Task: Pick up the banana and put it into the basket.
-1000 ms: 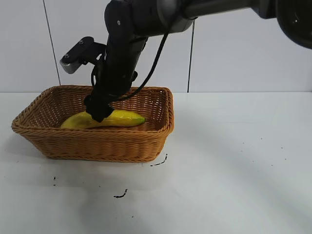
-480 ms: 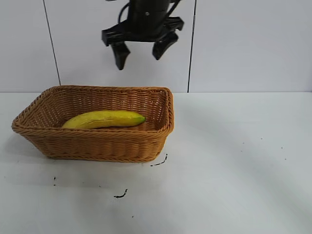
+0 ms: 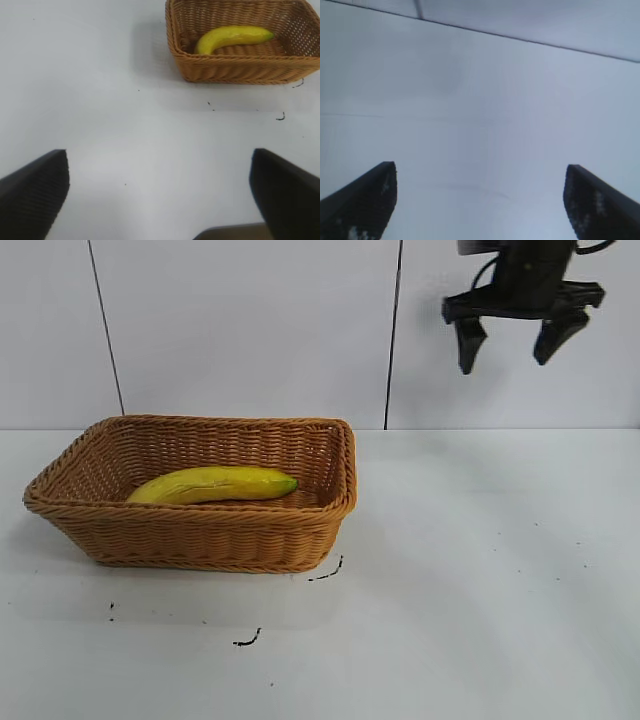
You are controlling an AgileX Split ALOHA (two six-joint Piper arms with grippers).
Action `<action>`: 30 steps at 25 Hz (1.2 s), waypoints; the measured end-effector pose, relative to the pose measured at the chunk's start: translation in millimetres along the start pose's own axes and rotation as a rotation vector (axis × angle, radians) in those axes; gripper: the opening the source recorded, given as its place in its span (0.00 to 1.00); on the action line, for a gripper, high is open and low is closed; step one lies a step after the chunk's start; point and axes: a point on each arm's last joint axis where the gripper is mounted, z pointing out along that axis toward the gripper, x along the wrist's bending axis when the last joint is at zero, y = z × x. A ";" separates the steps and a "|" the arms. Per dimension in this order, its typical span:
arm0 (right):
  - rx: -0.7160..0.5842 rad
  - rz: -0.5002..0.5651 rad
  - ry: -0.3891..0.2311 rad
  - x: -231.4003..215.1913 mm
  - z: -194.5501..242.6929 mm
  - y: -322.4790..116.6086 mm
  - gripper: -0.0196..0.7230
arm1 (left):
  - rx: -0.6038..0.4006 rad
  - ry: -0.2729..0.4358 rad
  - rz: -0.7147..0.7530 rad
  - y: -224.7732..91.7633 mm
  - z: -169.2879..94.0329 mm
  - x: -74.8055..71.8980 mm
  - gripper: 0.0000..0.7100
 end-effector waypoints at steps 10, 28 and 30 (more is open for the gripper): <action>0.052 0.009 0.106 7.9 -19.5 -19.3 0.90 | 0.000 0.000 0.000 0.0 0.0 0.0 0.98; 0.023 0.003 0.108 -8.8 -192.7 -234.0 0.90 | 0.000 0.000 0.000 0.0 0.0 0.0 0.98; -0.056 0.007 0.108 -9.8 -202.8 -263.7 0.90 | 0.000 0.000 0.000 0.0 0.0 0.0 0.98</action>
